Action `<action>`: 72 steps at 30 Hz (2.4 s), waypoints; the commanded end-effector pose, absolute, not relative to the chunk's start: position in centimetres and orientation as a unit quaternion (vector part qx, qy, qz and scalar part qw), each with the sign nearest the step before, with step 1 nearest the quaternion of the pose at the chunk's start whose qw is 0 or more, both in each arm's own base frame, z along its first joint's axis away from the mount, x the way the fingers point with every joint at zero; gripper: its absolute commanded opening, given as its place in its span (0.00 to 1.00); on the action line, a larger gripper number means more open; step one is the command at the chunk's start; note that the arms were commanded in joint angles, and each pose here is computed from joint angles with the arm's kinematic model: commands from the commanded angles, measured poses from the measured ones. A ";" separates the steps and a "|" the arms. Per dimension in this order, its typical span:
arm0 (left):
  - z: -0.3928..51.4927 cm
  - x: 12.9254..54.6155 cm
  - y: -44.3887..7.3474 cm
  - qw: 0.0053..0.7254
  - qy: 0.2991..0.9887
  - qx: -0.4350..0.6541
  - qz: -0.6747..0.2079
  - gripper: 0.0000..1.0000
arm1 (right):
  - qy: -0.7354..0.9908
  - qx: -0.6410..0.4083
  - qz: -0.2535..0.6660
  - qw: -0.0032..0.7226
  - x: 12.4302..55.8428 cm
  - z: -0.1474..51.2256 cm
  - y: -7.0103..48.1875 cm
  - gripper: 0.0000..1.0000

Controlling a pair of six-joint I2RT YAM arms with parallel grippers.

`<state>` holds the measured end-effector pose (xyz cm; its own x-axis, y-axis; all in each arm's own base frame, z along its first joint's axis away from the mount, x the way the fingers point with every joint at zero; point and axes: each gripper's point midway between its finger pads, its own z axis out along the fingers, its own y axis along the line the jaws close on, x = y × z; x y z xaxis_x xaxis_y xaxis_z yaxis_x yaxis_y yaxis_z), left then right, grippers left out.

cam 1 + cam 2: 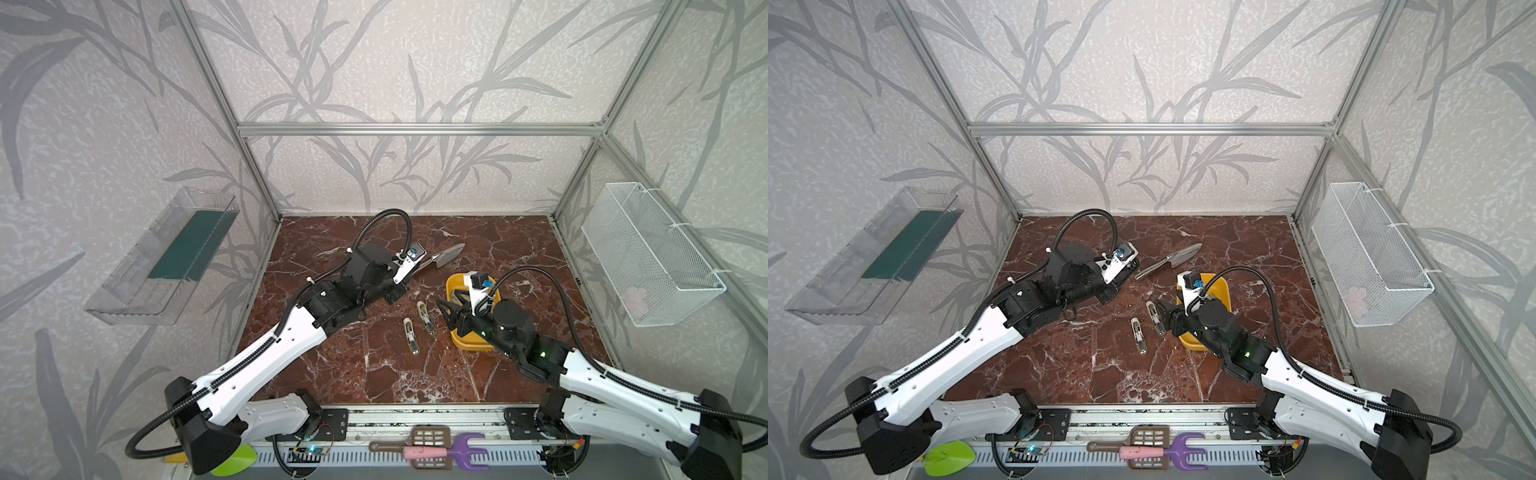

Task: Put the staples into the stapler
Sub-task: 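Raise the black stapler with the left gripper while the right gripper approaches it, then grasp the top arm of the black stapler with the right gripper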

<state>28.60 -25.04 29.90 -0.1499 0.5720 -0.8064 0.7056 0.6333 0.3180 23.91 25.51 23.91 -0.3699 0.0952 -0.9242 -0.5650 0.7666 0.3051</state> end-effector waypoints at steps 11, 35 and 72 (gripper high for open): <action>30.3 27.9 -28.1 0.485 0.727 0.468 -0.127 0.00 | 0.742 -0.162 0.356 0.544 22.9 24.7 26.3 0.64; 29.6 25.7 -29.7 0.475 0.699 0.509 -0.166 0.00 | 0.723 -0.158 0.371 0.561 22.6 26.6 26.0 0.63; 28.5 22.0 -31.2 0.486 0.631 0.584 -0.157 0.00 | 0.777 -0.098 0.364 0.505 23.8 22.3 25.7 0.16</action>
